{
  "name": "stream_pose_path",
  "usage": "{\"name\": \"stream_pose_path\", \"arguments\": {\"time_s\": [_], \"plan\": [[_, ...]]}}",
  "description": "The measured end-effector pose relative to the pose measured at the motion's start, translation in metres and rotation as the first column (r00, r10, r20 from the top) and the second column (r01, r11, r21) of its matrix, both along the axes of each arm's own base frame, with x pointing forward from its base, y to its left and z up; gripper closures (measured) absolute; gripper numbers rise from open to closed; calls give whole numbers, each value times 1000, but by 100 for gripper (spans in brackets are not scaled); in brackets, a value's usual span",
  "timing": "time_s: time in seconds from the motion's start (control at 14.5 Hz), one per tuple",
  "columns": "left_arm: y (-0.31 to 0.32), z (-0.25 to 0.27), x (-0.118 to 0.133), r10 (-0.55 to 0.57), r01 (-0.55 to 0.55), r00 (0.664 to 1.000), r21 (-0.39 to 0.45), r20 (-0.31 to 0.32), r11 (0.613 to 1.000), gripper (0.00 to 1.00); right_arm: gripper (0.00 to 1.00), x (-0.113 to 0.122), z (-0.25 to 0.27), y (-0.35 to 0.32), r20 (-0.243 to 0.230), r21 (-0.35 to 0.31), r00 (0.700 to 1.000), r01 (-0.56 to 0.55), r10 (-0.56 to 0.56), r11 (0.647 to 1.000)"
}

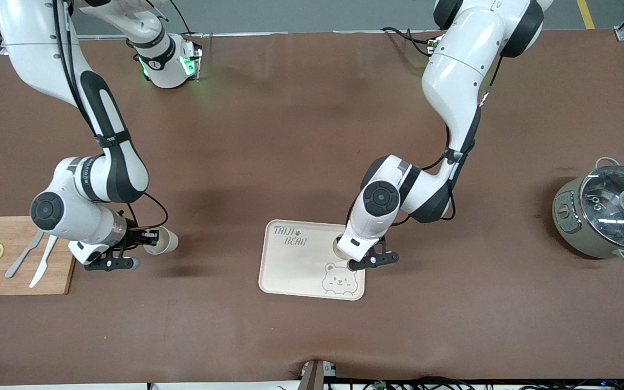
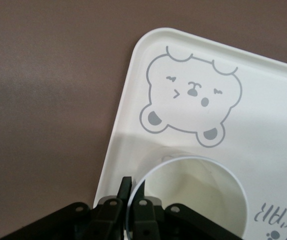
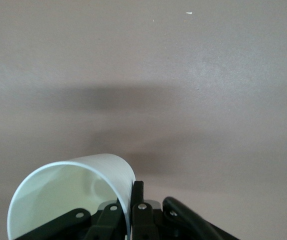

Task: Place white IKEA cup upright on tray with both arms
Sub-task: 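Carry both cups over the white tray with the left and right grippers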

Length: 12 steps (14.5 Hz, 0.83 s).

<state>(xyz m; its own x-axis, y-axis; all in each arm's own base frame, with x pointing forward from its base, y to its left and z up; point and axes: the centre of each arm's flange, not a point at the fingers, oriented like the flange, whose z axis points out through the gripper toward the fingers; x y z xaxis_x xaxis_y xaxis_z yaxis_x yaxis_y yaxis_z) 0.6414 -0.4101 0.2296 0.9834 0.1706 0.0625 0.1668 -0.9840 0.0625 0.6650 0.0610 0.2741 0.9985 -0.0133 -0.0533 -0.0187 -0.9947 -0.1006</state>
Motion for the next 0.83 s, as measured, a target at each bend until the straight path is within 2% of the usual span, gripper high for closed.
{"name": "stream_pose_path", "arguments": {"time_s": [0.28, 0.69, 0.83], "plan": [[-1, 0, 0, 0, 0, 1000, -4, 6, 1000, 95, 96, -1, 19, 67, -8, 1, 991, 135, -135, 991], [-4, -4, 0, -3, 3, 1000, -13, 19, 1000, 95, 96, -21, 56, 204, 22, 26, 953, 302, -302, 953], [-6, -4, -1, -6, 6, 1000, -13, 20, 1000, 95, 96, -30, 56, 230, 15, 25, 941, 339, -339, 941]]}}
